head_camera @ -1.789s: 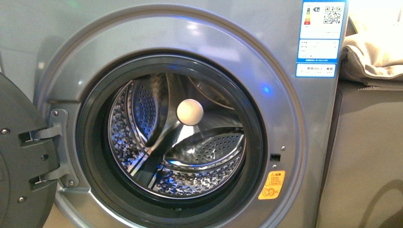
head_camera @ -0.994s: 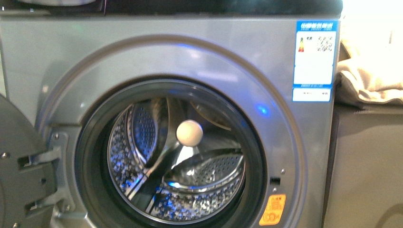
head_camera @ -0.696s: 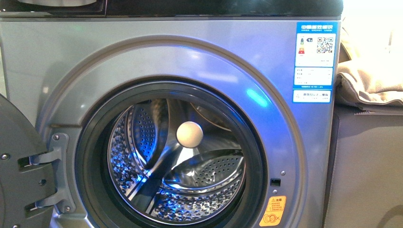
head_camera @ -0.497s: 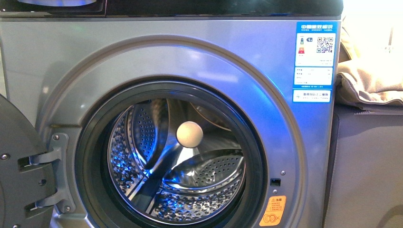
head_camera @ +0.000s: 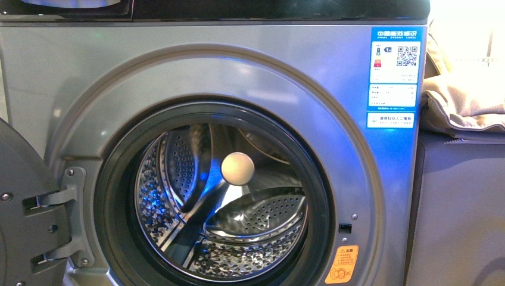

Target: Put clothes into washing machine

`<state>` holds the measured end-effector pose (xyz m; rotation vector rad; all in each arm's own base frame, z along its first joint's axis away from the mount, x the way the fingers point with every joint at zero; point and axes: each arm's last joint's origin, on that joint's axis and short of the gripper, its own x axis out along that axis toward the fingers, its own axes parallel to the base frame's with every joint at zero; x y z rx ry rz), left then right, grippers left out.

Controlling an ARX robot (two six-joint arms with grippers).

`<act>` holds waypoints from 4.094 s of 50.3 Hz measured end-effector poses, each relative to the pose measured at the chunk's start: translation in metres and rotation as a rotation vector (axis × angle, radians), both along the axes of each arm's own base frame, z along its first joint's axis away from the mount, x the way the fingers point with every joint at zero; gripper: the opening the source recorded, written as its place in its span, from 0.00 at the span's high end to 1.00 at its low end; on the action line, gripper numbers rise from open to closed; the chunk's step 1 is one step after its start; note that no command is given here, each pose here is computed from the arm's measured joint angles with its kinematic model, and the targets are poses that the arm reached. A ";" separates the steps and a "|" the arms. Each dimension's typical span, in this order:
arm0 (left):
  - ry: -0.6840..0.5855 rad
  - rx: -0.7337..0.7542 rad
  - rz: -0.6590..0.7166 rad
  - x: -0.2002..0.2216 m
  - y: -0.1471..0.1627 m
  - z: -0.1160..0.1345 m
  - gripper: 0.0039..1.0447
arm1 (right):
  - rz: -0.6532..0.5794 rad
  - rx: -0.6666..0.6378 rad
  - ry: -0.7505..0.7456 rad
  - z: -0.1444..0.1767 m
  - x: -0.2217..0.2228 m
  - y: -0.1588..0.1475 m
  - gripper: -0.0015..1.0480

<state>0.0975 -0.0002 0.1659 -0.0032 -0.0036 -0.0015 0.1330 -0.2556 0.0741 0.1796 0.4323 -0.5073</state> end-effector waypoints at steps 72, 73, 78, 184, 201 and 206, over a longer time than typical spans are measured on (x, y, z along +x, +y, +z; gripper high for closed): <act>0.000 0.000 0.000 0.000 0.000 0.000 0.06 | -0.305 0.347 -0.184 -0.012 0.036 -0.065 0.07; 0.000 0.000 0.000 0.000 0.000 0.000 0.06 | -0.307 0.347 -0.196 -0.008 0.037 -0.065 0.07; 0.000 0.000 -0.001 0.000 0.000 0.000 0.06 | -0.325 0.345 -0.225 0.004 0.036 -0.061 0.07; -0.001 0.000 -0.001 0.000 0.000 0.000 0.06 | -0.352 0.548 0.222 -0.200 0.074 0.039 0.07; -0.001 0.000 0.000 0.000 0.000 0.000 0.06 | -0.271 0.504 0.257 -0.212 0.085 0.044 0.07; -0.001 0.000 0.000 0.000 0.000 0.000 0.06 | -0.221 0.516 0.281 -0.217 0.089 0.047 0.07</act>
